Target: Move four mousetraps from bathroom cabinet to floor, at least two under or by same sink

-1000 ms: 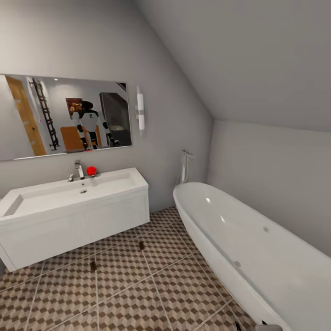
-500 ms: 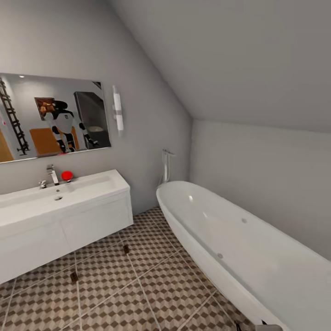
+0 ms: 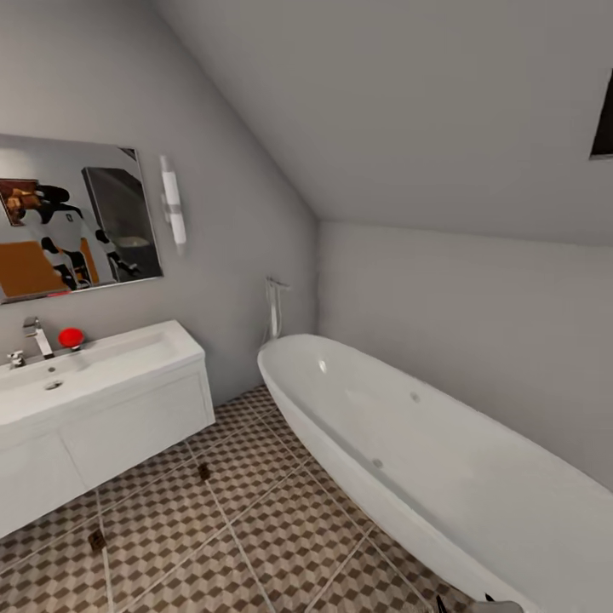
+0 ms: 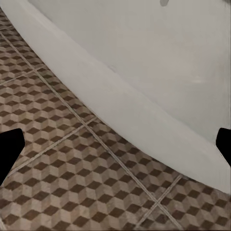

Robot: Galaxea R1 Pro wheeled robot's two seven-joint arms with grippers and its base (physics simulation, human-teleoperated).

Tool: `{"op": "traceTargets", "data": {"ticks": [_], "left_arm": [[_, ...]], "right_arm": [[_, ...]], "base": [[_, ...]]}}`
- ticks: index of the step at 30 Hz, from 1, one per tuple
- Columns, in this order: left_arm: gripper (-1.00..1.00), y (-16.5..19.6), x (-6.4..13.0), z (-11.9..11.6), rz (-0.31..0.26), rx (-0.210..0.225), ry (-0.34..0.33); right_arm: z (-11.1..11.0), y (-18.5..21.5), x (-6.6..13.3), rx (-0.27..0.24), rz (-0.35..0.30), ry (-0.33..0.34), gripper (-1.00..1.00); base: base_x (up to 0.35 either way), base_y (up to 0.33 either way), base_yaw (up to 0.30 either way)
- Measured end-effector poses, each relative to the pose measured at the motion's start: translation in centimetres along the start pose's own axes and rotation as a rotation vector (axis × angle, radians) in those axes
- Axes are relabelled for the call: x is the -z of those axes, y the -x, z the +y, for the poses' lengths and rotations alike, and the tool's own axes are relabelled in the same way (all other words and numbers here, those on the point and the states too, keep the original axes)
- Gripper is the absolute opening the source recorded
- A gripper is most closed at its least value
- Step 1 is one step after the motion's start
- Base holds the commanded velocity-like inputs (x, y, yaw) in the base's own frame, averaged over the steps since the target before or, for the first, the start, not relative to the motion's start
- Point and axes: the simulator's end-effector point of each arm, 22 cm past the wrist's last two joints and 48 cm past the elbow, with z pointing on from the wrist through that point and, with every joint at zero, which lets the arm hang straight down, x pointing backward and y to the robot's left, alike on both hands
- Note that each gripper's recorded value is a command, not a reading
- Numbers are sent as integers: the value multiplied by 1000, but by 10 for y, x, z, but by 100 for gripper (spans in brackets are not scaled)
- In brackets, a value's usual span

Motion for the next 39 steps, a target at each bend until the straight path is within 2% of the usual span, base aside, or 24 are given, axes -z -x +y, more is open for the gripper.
{"op": "traceTargets", "data": {"ticks": [39], "left_arm": [[100, 3, 0, 0, -6, 1, 0]], "right_arm": [[6, 3, 0, -6, -6, 5, 100]], "base": [[0, 0, -280]]}}
